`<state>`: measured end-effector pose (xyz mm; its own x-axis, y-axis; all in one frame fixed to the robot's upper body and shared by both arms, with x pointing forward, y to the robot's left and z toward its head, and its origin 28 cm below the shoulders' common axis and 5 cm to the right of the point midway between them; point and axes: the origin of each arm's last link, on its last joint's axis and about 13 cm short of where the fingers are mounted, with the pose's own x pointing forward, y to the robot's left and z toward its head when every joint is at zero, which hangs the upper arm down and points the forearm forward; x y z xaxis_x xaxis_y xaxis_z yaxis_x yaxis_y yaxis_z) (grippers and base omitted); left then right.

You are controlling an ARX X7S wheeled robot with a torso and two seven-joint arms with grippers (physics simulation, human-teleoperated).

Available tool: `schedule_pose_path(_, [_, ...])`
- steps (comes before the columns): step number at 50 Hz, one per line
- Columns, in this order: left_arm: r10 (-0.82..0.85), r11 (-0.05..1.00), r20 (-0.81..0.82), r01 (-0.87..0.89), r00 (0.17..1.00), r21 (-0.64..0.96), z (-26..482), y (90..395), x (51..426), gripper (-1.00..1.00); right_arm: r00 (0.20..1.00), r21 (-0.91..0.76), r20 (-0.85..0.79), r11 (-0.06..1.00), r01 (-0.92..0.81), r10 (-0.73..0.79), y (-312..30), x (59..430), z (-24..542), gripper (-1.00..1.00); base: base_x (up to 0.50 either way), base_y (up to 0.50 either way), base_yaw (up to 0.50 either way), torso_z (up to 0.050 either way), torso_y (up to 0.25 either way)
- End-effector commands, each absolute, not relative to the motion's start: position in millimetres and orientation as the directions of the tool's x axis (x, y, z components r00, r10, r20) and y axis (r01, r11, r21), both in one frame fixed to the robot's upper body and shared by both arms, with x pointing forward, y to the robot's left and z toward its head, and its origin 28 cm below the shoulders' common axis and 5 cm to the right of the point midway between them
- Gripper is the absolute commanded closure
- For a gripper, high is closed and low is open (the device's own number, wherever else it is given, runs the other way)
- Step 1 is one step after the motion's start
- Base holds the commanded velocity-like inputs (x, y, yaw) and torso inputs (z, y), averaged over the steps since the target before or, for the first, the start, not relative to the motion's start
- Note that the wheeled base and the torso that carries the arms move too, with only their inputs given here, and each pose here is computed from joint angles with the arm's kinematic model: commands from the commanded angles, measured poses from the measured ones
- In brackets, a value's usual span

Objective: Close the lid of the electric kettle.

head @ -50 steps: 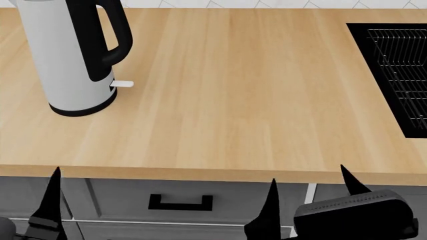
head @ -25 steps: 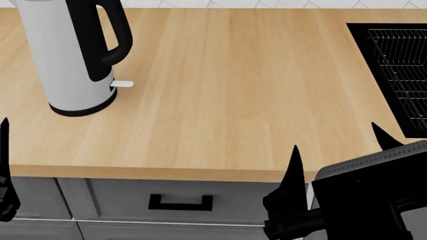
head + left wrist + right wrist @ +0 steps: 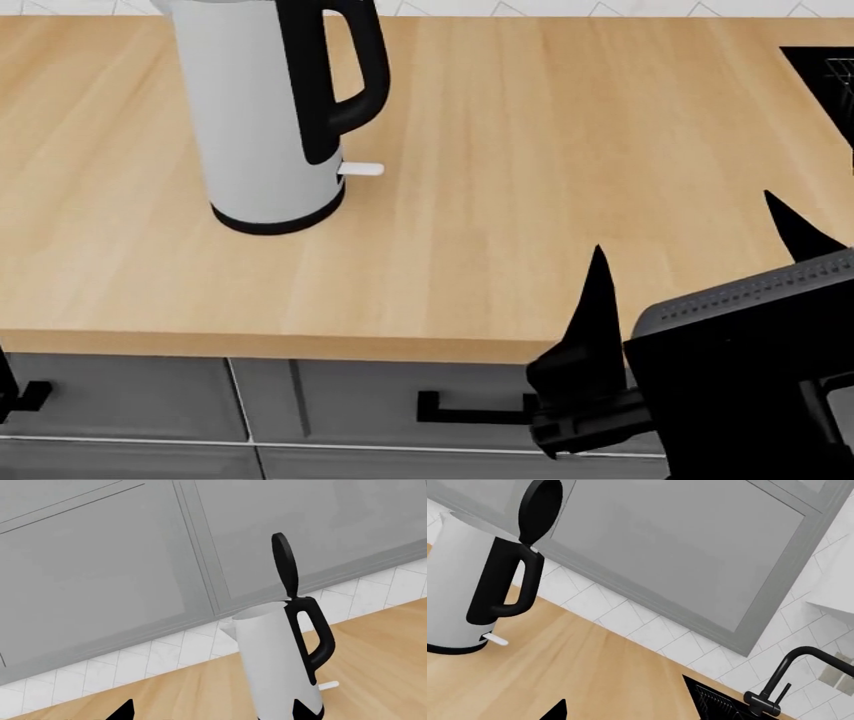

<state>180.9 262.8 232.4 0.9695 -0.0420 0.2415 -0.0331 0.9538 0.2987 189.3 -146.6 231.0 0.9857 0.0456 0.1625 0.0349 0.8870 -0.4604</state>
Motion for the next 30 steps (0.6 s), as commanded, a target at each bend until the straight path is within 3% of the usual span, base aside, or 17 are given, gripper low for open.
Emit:
schedule_pose_path(1, [-0.04,0.953,0.245,-0.037,0.969,0.302,234,264,180,-1.0,0.982,-0.461,0.18,0.886,0.042,0.047,-145,189,238,-1.0,0.0,0.5,0.0,0.0,0.0])
schedule_pose_path(12, [-0.038,0.953,0.247,-0.04,0.968,0.3,234,266,180,-1.0,0.984,-0.465,0.173,0.885,0.034,0.053,-144,191,237,-1.0,0.0,0.5,0.0,0.0,0.0])
schedule_pose_path(17, [-0.038,0.953,0.245,-0.038,0.969,0.301,233,266,180,-1.0,0.982,-0.477,0.182,0.878,0.042,0.052,-143,191,239,-1.0,0.05,-0.04,0.0,0.0,0.0])
schedule_pose_path(30, [-0.046,0.956,0.242,-0.028,0.969,0.292,231,265,181,-1.0,0.98,-0.572,0.166,0.82,0.007,0.107,-134,193,237,-1.0,0.5,-0.05,0.0,0.0,0.0])
